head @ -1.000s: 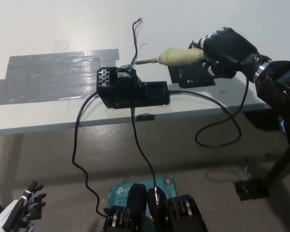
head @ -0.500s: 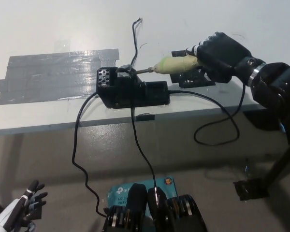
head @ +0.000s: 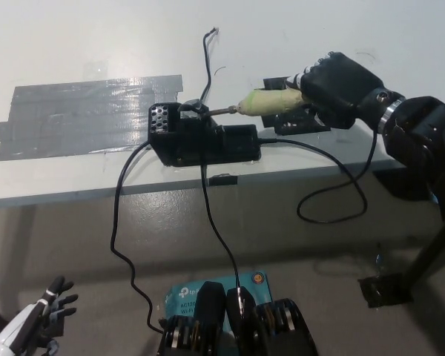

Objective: The robot uses its right hand to grab and lift the soldering gun kept on the middle of the table and puts it in its base

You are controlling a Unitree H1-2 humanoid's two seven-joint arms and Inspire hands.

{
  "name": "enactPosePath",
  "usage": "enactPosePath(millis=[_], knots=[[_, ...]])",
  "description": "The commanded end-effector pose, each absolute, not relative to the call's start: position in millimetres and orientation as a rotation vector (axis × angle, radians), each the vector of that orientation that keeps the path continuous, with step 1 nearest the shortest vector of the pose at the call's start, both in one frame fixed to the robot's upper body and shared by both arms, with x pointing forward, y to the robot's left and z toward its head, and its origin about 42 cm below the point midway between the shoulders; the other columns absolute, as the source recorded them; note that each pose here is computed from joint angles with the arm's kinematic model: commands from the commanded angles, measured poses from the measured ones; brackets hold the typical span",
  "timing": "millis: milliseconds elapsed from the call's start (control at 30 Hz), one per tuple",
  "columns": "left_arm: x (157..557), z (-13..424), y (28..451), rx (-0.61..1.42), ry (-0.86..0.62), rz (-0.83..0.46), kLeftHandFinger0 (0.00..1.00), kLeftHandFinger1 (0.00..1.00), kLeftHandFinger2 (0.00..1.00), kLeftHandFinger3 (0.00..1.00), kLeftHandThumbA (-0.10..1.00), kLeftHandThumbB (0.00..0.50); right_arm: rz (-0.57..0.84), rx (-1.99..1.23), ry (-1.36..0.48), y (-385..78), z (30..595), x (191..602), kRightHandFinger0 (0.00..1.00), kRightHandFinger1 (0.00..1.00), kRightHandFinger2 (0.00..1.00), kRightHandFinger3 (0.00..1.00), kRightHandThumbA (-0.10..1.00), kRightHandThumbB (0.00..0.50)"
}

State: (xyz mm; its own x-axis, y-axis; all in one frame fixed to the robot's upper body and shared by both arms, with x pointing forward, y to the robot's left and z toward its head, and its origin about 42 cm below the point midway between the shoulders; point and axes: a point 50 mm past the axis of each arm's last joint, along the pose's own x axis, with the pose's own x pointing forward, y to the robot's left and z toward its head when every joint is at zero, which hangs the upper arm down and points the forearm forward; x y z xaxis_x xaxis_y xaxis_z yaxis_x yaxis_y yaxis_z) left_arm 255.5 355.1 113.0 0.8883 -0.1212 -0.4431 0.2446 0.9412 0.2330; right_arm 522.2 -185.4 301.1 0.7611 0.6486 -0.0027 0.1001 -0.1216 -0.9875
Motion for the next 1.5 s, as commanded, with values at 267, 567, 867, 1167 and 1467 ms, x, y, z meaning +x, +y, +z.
enactPosePath(millis=[267,567,867,1167,1467], knots=[[254.6,121.7,356.3,0.312,0.432,-0.219,1.0,0.96,1.0,1.0,1.0,0.423,0.457,-1.721,-0.713,-149.4,344.3,531.2,0.0,0.01,0.37,0.29,-0.1,0.034],[256.8,122.0,352.3,0.314,0.427,-0.229,1.0,0.95,1.0,1.0,1.0,0.45,0.508,-1.81,-0.788,-138.1,334.6,525.9,0.0,0.0,0.26,0.14,-0.09,0.001],[256.3,121.3,350.3,0.332,0.432,-0.243,1.0,0.93,1.0,1.0,1.0,0.462,0.553,-1.894,-0.752,-143.0,322.6,528.9,0.0,0.0,0.3,0.19,-0.1,0.034],[258.0,120.6,345.1,0.344,0.429,-0.252,1.0,0.92,1.0,1.0,1.0,0.495,0.553,-1.951,-0.749,-127.2,330.9,541.2,0.0,0.0,0.24,0.07,-0.1,0.0],[262.9,124.8,340.1,0.357,0.412,-0.272,1.0,0.91,1.0,1.0,1.0,0.5,0.525,-1.984,-0.807,-105.1,338.3,544.0,0.0,0.0,0.33,0.02,-0.08,0.056]])
